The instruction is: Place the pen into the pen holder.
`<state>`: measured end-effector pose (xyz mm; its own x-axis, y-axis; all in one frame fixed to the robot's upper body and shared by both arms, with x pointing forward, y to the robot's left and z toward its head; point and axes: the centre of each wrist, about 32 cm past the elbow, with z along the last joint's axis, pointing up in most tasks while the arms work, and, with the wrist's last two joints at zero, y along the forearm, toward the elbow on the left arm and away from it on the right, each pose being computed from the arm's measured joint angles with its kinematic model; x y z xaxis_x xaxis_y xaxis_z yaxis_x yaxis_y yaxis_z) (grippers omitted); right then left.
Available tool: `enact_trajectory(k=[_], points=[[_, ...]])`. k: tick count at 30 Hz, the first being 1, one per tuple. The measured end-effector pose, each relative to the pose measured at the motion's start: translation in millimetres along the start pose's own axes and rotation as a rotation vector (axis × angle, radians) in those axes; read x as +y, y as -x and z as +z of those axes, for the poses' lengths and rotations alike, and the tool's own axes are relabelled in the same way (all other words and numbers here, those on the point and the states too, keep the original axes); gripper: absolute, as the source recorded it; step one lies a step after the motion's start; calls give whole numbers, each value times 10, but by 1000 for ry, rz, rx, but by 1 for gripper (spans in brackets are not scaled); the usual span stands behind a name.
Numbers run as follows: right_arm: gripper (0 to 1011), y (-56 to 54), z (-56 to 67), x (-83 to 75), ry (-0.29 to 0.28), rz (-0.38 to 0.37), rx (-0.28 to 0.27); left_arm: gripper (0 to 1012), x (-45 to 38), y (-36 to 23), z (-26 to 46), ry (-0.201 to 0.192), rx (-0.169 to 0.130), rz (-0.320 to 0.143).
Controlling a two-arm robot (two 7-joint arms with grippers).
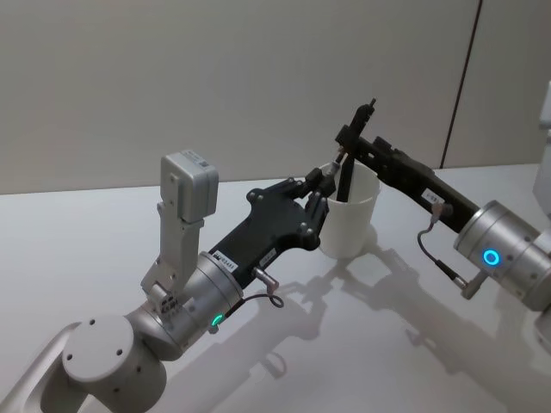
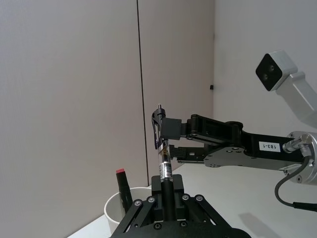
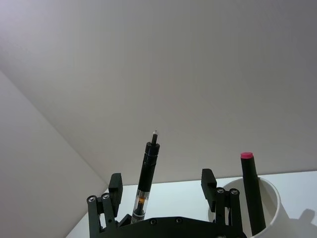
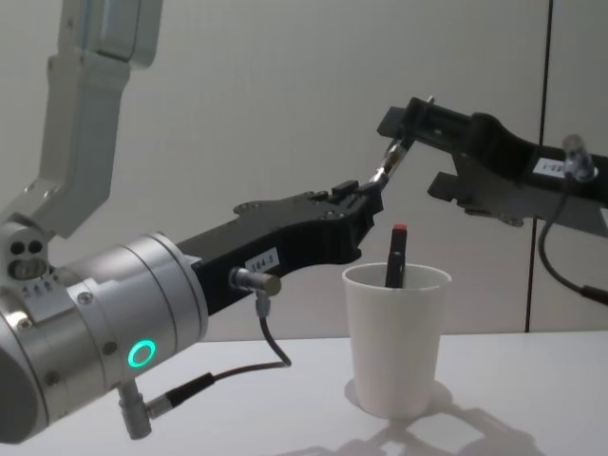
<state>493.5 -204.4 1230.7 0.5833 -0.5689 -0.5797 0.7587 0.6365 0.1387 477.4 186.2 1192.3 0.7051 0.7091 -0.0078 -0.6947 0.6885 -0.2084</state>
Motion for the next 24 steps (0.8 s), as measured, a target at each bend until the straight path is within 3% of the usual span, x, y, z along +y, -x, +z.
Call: enact_trajectory(k=[24], points=[[1002,-91,-25,181,12,59,22,127,0,0,0,0,0,0]])
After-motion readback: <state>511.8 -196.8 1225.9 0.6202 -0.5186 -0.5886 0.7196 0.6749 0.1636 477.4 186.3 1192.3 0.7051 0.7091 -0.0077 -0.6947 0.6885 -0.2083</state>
